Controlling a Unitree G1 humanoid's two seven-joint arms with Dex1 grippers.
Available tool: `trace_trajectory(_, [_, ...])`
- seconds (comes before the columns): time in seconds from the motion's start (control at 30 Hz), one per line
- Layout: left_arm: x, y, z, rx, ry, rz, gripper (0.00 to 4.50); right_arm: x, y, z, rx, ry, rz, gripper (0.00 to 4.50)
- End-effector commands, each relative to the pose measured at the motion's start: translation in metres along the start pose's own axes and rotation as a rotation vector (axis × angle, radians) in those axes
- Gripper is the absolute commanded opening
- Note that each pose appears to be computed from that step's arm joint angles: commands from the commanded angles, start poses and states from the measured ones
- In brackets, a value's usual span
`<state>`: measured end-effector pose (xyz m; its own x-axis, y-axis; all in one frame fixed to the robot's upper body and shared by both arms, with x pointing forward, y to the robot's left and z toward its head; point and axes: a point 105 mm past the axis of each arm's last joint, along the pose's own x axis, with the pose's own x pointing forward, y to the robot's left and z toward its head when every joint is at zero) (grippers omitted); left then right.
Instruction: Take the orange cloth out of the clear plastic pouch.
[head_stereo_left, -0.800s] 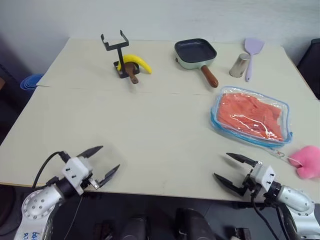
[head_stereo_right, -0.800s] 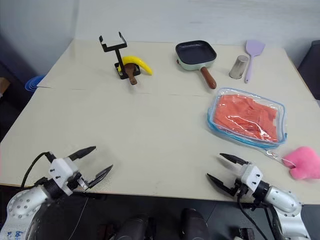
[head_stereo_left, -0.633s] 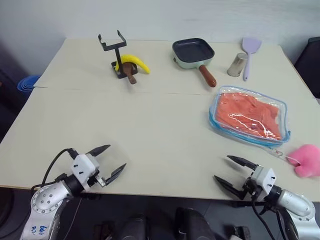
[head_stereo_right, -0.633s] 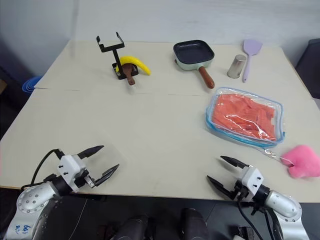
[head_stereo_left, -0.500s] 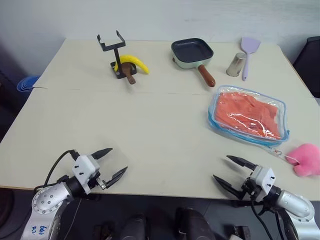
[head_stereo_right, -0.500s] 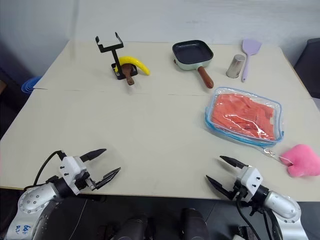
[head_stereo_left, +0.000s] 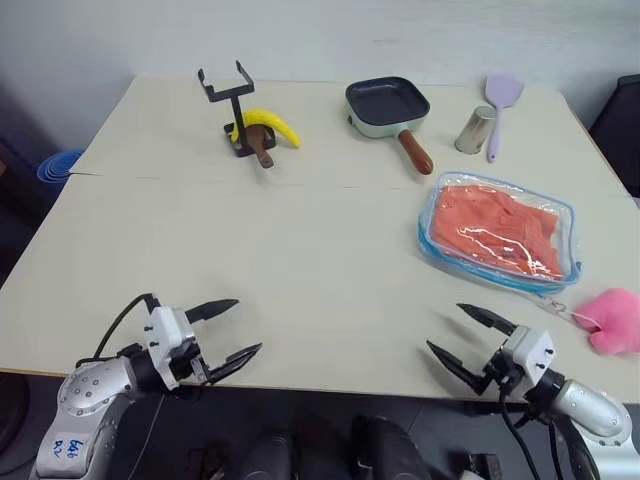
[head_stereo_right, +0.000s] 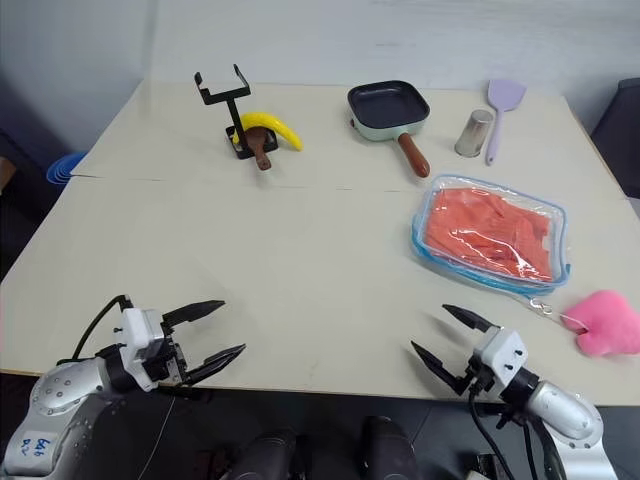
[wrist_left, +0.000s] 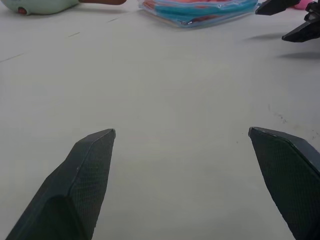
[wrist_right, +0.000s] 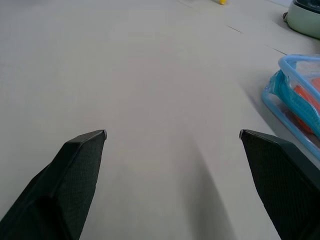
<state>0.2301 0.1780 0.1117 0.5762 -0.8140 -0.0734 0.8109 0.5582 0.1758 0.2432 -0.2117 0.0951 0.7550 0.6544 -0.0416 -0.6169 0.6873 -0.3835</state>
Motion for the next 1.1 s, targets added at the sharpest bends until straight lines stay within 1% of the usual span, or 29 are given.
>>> trace_trajectory(0.03, [0.015, -0.013, 0.028, -0.007, -0.099, -0.093, 4.49, 0.0, -0.055, 0.016, -0.193, 0.035, -0.108, 4.5])
trace_trajectory(0.17, [0.031, -0.019, 0.044, -0.011, -0.139, -0.146, 4.49, 0.01, -0.087, 0.01, -0.29, 0.13, -0.102, 4.5])
trace_trajectory(0.23, [0.038, -0.018, 0.05, -0.009, -0.158, -0.149, 4.49, 0.013, -0.106, -0.006, -0.307, 0.237, -0.13, 4.5])
trace_trajectory(0.3, [0.042, -0.018, 0.053, -0.009, -0.168, -0.149, 4.49, 0.014, -0.118, -0.02, -0.292, 0.32, -0.148, 4.5])
trace_trajectory(0.33, [0.043, -0.019, 0.054, -0.008, -0.169, -0.151, 4.49, 0.014, -0.12, -0.026, -0.285, 0.356, -0.129, 4.5])
trace_trajectory(0.43, [0.042, -0.019, 0.054, -0.002, -0.166, -0.144, 4.5, 0.02, -0.128, -0.029, -0.296, 0.363, -0.119, 3.88])
trace_trajectory(0.5, [0.04, -0.016, 0.054, -0.003, -0.168, -0.114, 4.5, 0.023, -0.132, -0.027, -0.309, 0.358, -0.114, 3.36])
trace_trajectory(0.53, [0.039, -0.014, 0.054, -0.006, -0.171, -0.098, 4.5, 0.025, -0.133, -0.026, -0.312, 0.355, -0.108, 2.98])
trace_trajectory(0.63, [0.035, -0.009, 0.053, -0.013, -0.175, -0.053, 4.5, 0.034, -0.132, -0.019, -0.308, 0.311, -0.067, 2.06])
trace_trajectory(0.67, [0.033, -0.007, 0.052, -0.015, -0.172, -0.039, 4.5, 0.04, -0.129, -0.014, -0.308, 0.286, -0.046, 1.68])
trace_trajectory(0.7, [0.032, -0.006, 0.051, -0.015, -0.168, -0.03, 4.5, 0.044, -0.127, -0.011, -0.305, 0.269, -0.026, 1.42])
trace_trajectory(0.73, [0.029, -0.004, 0.05, -0.013, -0.162, -0.008, 4.5, 0.054, -0.117, -0.004, -0.306, 0.23, 0.032, 0.98])
trace_trajectory(0.77, [0.027, -0.003, 0.049, -0.011, -0.158, 0.007, 4.5, 0.06, -0.109, 0.001, -0.307, 0.202, 0.074, 0.68])
trace_trajectory(0.8, [0.026, -0.001, 0.049, -0.009, -0.156, 0.02, 4.5, 0.066, -0.098, 0.007, -0.308, 0.168, 0.139, 0.37])
trace_trajectory(0.83, [0.023, 0.0, 0.05, -0.008, -0.158, 0.038, 4.5, 0.074, -0.076, 0.017, -0.301, 0.108, 0.237, 0.02])
trace_trajectory(0.87, [0.021, 0.002, 0.051, -0.008, -0.16, 0.049, 4.5, 0.078, -0.062, 0.025, -0.294, 0.067, 0.302, 0.02])
trace_trajectory(0.93, [0.016, 0.004, 0.052, -0.009, -0.162, 0.074, 4.5, 0.087, -0.023, 0.041, -0.29, -0.016, 0.461, 0.02])
trace_trajectory(1.0, [0.013, 0.004, 0.052, -0.012, -0.158, 0.083, 4.5, 0.091, -0.002, 0.05, -0.278, -0.057, 0.534, 0.02])
trace_trajectory(1.1, [0.009, 0.001, 0.049, -0.021, -0.143, 0.084, 4.5, 0.114, 0.015, 0.057, -0.312, -0.095, 0.536, 0.02])
